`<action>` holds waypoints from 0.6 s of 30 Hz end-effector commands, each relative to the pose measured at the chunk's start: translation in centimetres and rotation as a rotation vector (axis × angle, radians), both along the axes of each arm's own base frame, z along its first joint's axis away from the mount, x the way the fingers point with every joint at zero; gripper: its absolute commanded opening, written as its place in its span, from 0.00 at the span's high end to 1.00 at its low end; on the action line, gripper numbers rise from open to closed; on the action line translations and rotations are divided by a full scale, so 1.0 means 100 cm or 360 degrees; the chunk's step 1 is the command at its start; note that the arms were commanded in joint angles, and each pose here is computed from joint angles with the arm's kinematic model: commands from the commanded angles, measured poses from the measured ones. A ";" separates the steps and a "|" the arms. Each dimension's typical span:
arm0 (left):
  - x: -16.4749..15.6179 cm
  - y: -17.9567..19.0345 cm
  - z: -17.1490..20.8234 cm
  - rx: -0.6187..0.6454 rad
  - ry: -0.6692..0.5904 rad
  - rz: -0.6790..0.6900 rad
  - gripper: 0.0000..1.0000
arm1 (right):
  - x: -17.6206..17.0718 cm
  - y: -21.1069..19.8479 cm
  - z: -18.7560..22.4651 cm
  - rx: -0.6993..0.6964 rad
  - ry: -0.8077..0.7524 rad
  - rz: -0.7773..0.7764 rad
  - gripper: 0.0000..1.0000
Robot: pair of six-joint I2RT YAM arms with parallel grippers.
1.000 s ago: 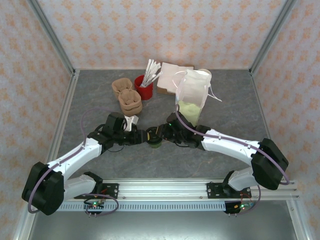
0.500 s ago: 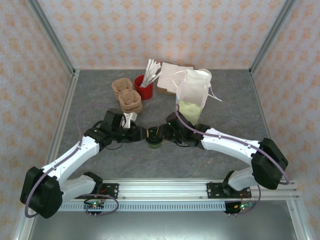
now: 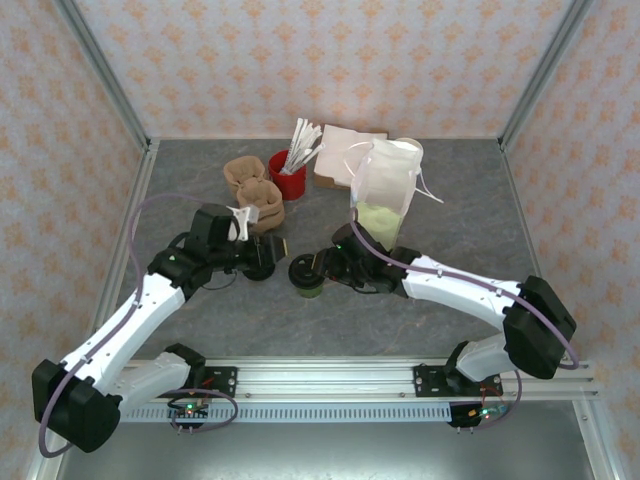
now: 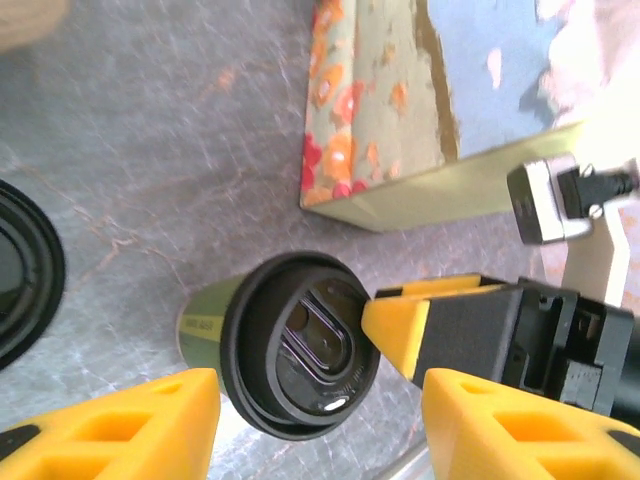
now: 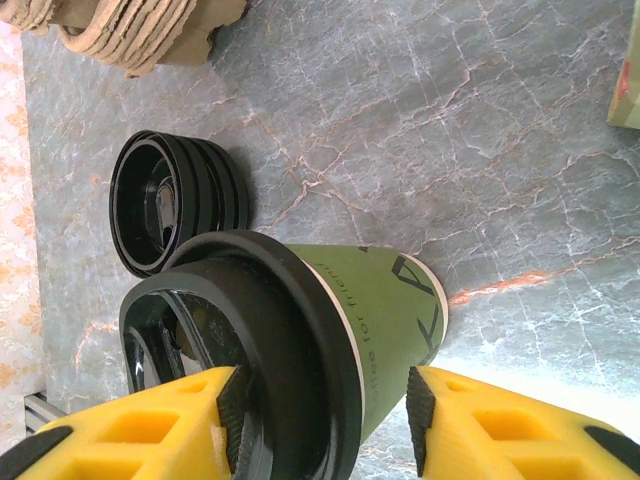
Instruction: Pack the takeout coffee
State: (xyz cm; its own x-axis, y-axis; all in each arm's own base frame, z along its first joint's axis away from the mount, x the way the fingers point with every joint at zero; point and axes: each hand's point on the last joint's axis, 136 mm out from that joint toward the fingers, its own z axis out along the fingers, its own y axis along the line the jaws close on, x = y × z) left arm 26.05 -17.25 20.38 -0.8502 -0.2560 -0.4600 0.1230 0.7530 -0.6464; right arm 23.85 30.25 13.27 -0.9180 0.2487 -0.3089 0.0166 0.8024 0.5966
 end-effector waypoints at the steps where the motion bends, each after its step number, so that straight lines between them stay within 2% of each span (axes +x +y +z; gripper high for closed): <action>1: 0.011 0.024 0.017 0.0124 -0.0105 0.0159 0.44 | 0.002 0.001 0.028 0.0036 -0.0070 0.0010 0.51; 9: 0.046 0.065 0.032 0.0311 -0.0208 0.0490 0.40 | 0.001 -0.007 0.051 0.0034 -0.0132 0.0000 0.48; 14: 0.073 0.096 0.040 0.0409 -0.0199 0.0751 0.38 | -0.003 -0.012 0.069 0.0057 -0.0171 0.0024 0.48; 18: 0.098 0.112 0.038 0.0398 -0.0150 0.0905 0.37 | -0.005 -0.023 0.083 0.0035 -0.0210 0.0016 0.48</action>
